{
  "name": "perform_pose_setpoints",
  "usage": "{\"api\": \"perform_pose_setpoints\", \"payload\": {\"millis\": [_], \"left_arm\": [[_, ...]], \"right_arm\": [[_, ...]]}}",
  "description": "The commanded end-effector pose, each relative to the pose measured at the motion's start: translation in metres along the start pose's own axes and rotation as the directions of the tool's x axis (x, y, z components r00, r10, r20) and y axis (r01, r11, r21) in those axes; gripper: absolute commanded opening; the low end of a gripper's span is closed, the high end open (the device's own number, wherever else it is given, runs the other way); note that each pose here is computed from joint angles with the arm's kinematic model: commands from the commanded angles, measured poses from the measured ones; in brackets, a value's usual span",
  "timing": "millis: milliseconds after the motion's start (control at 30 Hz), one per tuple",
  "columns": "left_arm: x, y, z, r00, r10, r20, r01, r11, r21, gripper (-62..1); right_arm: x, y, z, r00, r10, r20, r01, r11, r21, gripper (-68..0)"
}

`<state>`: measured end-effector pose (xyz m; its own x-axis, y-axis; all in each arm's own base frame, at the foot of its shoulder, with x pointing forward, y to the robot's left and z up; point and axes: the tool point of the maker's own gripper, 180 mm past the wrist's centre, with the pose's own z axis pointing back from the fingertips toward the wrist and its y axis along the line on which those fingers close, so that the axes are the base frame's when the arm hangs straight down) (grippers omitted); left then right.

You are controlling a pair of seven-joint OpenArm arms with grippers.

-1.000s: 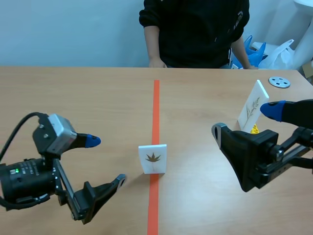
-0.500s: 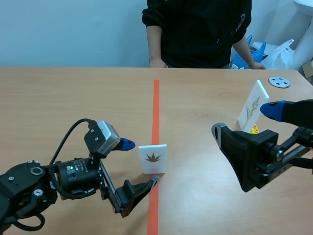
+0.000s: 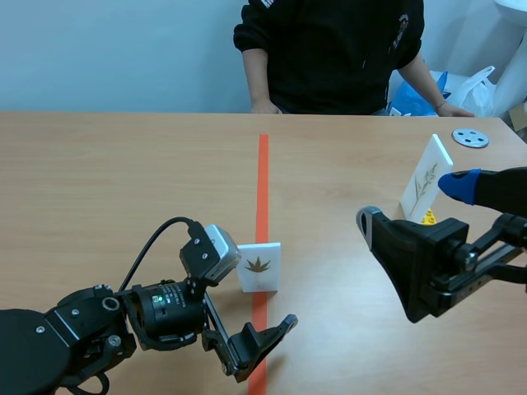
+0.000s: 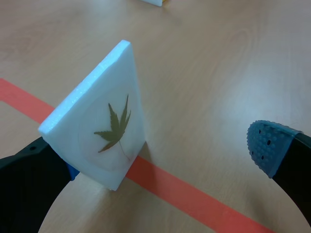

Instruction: Sort the leaf by its shape. The table is split by an orange tape line. A compound leaf with several leaflets goes to the left side, a simple leaf with one blade goes to the right side. Return to the home posture when a red brick is placed on the table.

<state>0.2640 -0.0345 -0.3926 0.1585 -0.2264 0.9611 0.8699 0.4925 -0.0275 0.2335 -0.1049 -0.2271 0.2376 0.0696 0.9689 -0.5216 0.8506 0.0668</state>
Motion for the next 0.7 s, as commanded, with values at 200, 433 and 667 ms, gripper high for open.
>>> {"api": "perform_pose_setpoints", "payload": {"millis": [200,433,667], "left_arm": [[0.014,0.009,-0.003,0.999,-0.027,0.044,0.025,0.999,0.04,-12.6],[0.015,0.018,-0.003,0.998,-0.048,0.046,0.043,0.995,0.094,-26.2],[0.016,0.022,-0.003,0.997,-0.059,0.045,0.053,0.992,0.114,-48.1]], "right_arm": [[0.006,-0.003,0.0,1.0,0.009,0.021,-0.009,1.0,0.003,0.4],[0.006,-0.003,0.0,1.0,0.009,0.021,-0.009,1.0,0.003,0.4],[0.006,-0.003,0.0,1.0,0.008,0.021,-0.008,1.0,0.003,0.4]]}}
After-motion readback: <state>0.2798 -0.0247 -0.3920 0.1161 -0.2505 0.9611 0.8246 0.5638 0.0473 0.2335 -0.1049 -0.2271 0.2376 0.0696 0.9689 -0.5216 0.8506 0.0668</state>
